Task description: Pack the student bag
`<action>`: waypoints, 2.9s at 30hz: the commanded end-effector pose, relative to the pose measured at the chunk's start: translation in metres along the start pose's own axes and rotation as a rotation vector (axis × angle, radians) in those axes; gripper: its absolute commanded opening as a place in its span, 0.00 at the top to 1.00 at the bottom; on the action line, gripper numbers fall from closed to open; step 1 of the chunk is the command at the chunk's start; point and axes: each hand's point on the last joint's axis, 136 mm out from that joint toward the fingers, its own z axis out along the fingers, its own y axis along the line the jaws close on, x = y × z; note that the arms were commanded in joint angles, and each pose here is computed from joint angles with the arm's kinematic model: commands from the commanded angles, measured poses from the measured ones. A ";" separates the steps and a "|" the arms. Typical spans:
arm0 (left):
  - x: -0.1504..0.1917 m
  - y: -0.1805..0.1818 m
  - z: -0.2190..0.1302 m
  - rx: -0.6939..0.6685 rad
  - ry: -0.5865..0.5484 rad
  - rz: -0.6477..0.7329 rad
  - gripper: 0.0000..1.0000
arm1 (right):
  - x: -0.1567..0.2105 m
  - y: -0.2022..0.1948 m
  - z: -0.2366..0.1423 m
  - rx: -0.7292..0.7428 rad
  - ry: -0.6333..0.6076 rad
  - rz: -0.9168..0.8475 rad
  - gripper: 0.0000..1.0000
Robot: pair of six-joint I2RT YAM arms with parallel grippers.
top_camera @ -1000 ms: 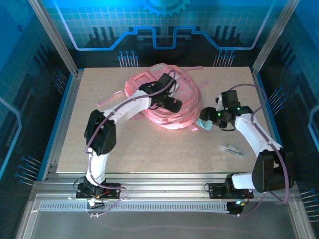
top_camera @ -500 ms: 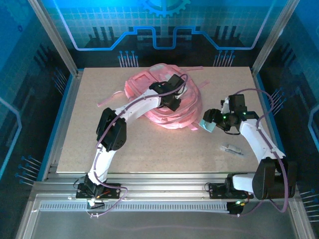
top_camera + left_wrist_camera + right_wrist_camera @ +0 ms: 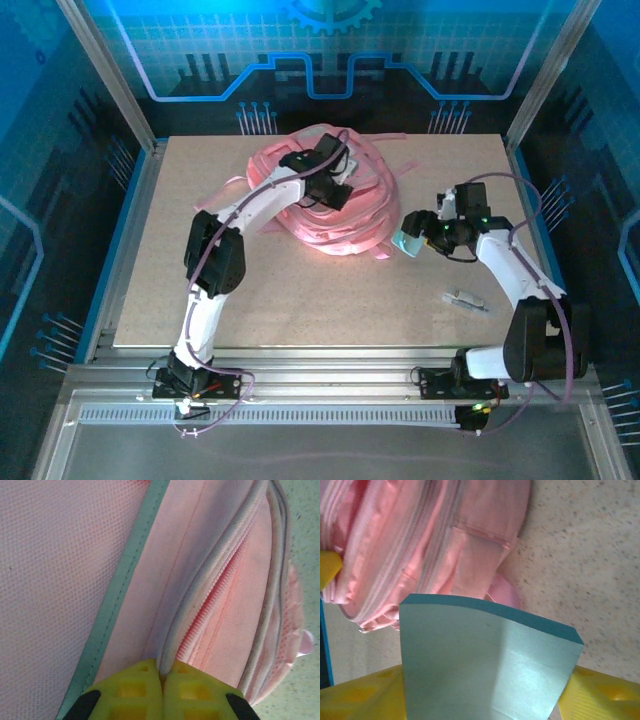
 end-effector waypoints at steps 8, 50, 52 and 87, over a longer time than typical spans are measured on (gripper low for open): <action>-0.045 0.008 -0.065 0.205 -0.121 -0.236 1.00 | -0.035 0.061 0.012 -0.126 -0.035 -0.042 0.28; -0.075 -0.008 -0.130 0.459 -0.328 -0.443 1.00 | -0.073 0.183 0.100 -0.280 -0.033 -0.027 0.70; -0.073 -0.007 -0.126 0.457 -0.324 -0.448 1.00 | -0.071 0.181 0.090 -0.277 -0.047 -0.029 0.72; -0.071 -0.037 -0.132 0.532 -0.327 -0.449 1.00 | -0.037 0.112 0.108 0.062 -0.028 -0.117 0.73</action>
